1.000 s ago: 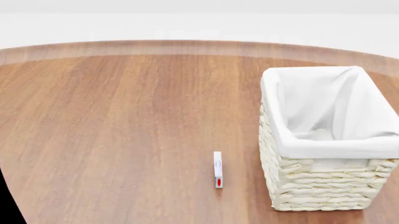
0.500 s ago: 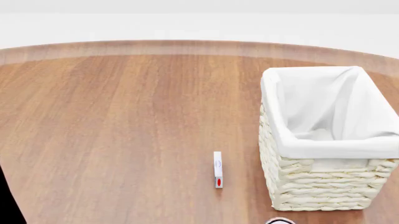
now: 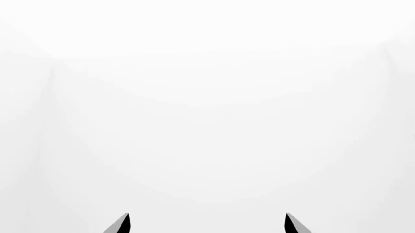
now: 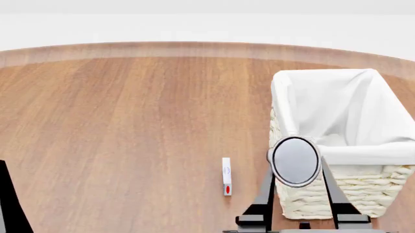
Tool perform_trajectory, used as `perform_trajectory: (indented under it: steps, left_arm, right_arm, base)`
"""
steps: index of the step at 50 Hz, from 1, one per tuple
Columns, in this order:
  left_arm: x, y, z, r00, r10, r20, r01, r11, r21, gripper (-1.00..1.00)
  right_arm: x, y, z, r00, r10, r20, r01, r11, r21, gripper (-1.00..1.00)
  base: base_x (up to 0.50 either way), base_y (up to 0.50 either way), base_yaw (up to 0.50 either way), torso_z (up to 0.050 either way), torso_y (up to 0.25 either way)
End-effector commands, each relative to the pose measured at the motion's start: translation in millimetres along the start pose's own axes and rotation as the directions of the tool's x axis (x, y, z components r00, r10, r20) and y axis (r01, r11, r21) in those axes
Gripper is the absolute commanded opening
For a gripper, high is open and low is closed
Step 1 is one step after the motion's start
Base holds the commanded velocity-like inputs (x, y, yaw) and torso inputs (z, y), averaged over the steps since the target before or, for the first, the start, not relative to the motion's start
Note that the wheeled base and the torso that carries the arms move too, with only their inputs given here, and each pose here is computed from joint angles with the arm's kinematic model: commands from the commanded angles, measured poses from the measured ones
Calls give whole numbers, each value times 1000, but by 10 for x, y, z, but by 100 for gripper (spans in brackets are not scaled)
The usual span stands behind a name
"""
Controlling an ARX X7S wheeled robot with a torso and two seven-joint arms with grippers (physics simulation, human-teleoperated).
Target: Pick up the tomato sauce, and put it in the basket.
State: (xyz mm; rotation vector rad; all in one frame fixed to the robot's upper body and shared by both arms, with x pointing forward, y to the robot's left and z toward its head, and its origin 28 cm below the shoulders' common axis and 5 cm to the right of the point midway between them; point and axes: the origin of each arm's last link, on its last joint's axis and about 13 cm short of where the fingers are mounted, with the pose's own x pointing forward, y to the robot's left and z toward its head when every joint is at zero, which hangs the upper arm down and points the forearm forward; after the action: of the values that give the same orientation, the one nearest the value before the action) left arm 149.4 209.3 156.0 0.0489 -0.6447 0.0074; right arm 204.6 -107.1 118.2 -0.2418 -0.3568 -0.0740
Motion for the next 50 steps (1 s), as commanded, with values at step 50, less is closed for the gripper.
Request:
perform_trajectory:
  steps: [50]
  left_arm:
    - [-167,-2,125,1000,-28,-7,28,998,51,100]
  right_arm:
    - [2365,-501,-98,998,-64,11,65,984,-167,-100]
  base:
    - [0,0,0,0,0]
